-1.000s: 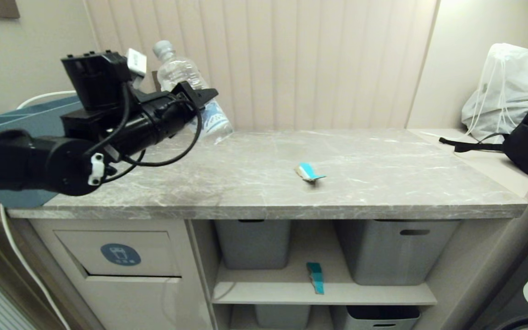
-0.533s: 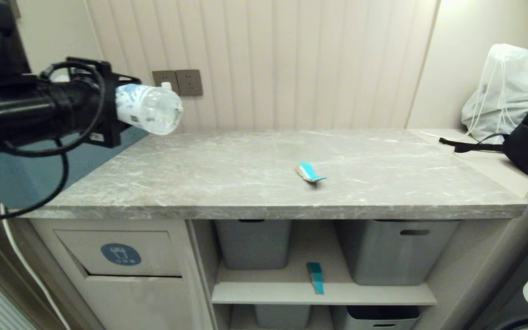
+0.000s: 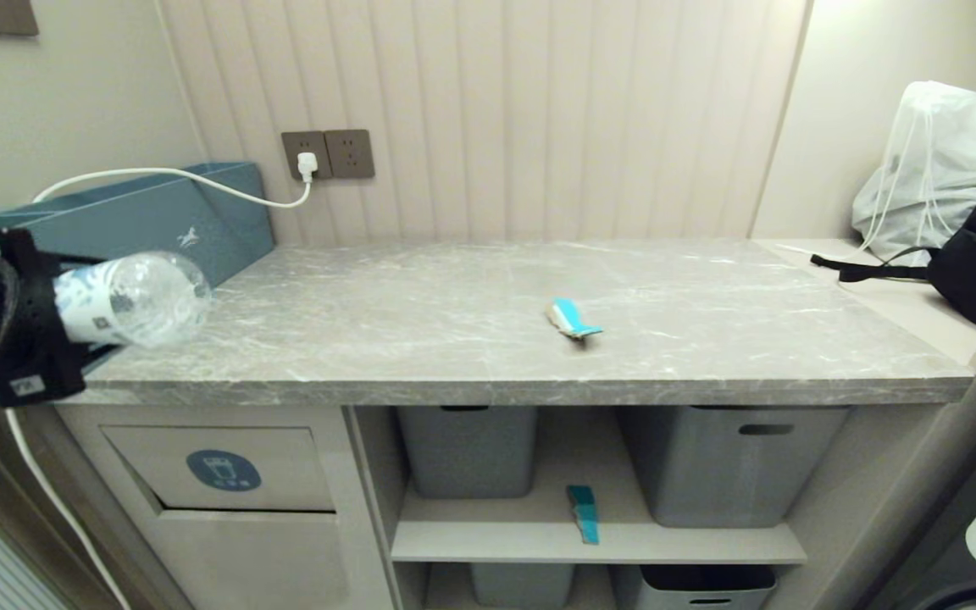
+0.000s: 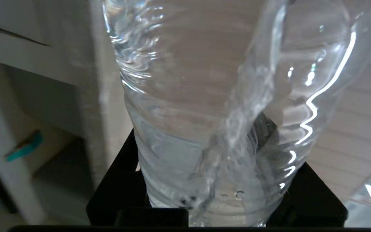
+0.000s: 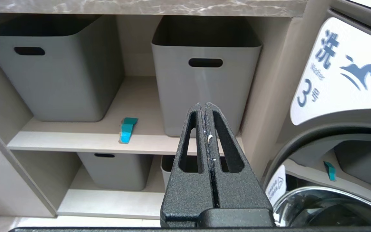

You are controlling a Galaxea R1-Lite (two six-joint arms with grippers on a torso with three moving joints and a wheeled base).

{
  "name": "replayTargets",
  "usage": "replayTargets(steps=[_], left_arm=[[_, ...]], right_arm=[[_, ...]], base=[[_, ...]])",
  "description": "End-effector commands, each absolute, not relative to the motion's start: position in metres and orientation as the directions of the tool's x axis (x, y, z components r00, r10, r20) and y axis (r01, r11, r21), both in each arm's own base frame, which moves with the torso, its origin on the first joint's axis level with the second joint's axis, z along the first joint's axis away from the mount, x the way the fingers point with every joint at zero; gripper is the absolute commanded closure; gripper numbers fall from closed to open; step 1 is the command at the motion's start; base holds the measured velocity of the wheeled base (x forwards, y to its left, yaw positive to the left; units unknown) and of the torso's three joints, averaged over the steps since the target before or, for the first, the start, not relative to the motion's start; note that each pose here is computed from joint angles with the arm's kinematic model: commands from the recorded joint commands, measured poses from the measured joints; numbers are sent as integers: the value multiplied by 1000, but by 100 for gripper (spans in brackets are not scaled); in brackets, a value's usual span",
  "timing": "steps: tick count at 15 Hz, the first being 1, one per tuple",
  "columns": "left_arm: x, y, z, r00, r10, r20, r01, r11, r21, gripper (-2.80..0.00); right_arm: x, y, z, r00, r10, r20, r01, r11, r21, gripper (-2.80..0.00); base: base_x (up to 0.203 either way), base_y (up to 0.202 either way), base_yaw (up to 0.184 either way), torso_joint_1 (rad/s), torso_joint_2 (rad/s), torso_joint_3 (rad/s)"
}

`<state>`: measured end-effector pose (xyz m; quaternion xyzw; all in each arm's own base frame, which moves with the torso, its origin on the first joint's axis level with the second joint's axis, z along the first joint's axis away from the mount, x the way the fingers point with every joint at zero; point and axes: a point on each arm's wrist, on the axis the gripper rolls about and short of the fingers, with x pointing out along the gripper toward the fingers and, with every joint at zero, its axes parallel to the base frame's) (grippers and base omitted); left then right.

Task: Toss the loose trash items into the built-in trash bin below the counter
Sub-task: Put the garbage in the trash can

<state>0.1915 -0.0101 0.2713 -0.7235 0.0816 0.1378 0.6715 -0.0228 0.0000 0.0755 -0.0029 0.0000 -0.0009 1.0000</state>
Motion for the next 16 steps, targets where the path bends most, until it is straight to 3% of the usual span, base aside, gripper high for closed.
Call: replayTargets(steps=[1, 4, 6, 16], left_arm=[[170, -7, 251, 934, 81, -347, -343, -66, -937, 0], [143, -4, 189, 888, 92, -450, -457, 75, -886, 0], [129, -3, 162, 890, 116, -440, -453, 142, -880, 0], [139, 7, 145, 850, 185, -494, -514, 80, -854, 0]], right_arm=[[-23, 0, 75, 1000, -2, 0, 2, 1000, -6, 0], [-23, 0, 76, 1000, -2, 2, 2, 1000, -11, 0], [-23, 0, 76, 1000, -2, 2, 2, 1000, -15, 0], [-23, 0, 76, 1000, 0, 2, 0, 1000, -21, 0]], base=[[0, 0, 0, 0, 0, 0], [0, 0, 0, 0, 0, 0], [0, 0, 0, 0, 0, 0], [0, 0, 0, 0, 0, 0]])
